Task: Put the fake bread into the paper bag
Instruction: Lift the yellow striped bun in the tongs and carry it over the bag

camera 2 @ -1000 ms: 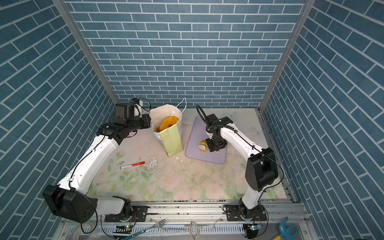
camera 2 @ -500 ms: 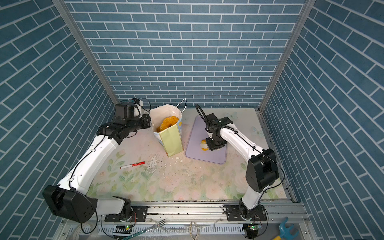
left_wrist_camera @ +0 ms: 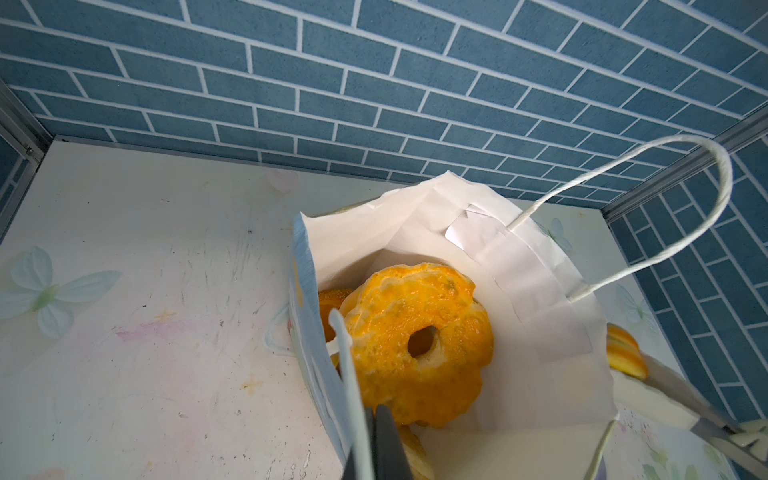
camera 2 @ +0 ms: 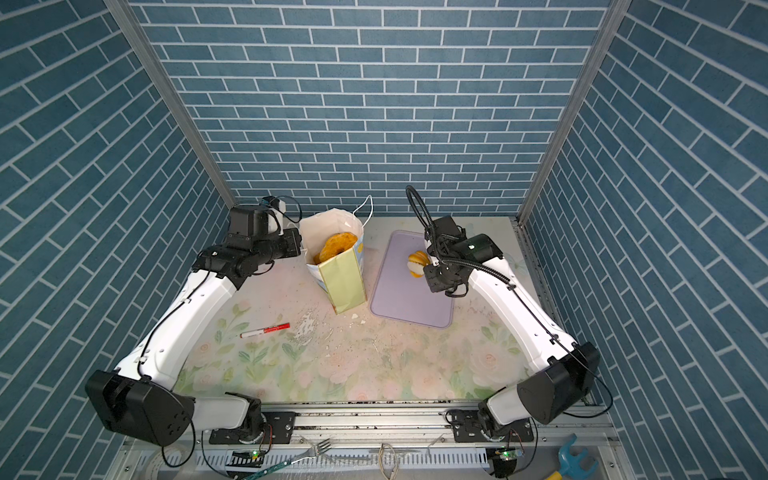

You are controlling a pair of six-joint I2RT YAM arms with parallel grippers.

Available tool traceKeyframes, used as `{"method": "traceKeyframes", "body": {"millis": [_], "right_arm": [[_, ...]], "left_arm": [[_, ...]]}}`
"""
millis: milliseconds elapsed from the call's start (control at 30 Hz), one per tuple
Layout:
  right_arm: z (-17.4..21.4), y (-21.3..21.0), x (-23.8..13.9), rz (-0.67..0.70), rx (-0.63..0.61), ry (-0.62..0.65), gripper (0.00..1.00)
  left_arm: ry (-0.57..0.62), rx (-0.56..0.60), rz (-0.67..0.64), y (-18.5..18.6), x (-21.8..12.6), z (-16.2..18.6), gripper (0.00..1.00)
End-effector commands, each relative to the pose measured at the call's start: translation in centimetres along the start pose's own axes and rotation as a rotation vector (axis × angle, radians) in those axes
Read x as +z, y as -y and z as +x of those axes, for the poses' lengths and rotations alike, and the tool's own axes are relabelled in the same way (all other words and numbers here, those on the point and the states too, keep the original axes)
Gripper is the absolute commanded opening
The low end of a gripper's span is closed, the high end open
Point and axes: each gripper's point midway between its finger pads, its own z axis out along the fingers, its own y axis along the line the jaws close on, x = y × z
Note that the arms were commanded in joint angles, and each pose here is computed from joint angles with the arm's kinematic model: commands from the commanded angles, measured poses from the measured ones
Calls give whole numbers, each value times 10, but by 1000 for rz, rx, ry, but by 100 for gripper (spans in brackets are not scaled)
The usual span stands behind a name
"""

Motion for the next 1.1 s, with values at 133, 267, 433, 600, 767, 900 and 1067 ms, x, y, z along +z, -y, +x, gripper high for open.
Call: {"method": "traceKeyframes", "body": {"millis": [133,267,433,600,767,900,1067], "right_arm": [[-43,15,-60,67,-43,212,25],[-79,7,-90,46,-88,341,26],[-119,-24,-120,-25,-195,460,26],[-144,-76,-127,-105,-368,517,27],[-151,-128,-111,-210,-510,505,29],[-151,-146,-81,-232,-562,424,29],[-144,-156,-55,-264,-581,344,31]], "left_arm": [[-11,7,2,-2,-1,3,0],[-18,3,5,-2,2,4,0],[-11,4,5,-1,1,1,0],[-3,4,-7,-3,-3,0,0],[3,0,-14,-4,-4,-1,0],[12,0,-18,-4,-7,-4,0],[20,-1,-28,-6,-11,-4,0]]}}
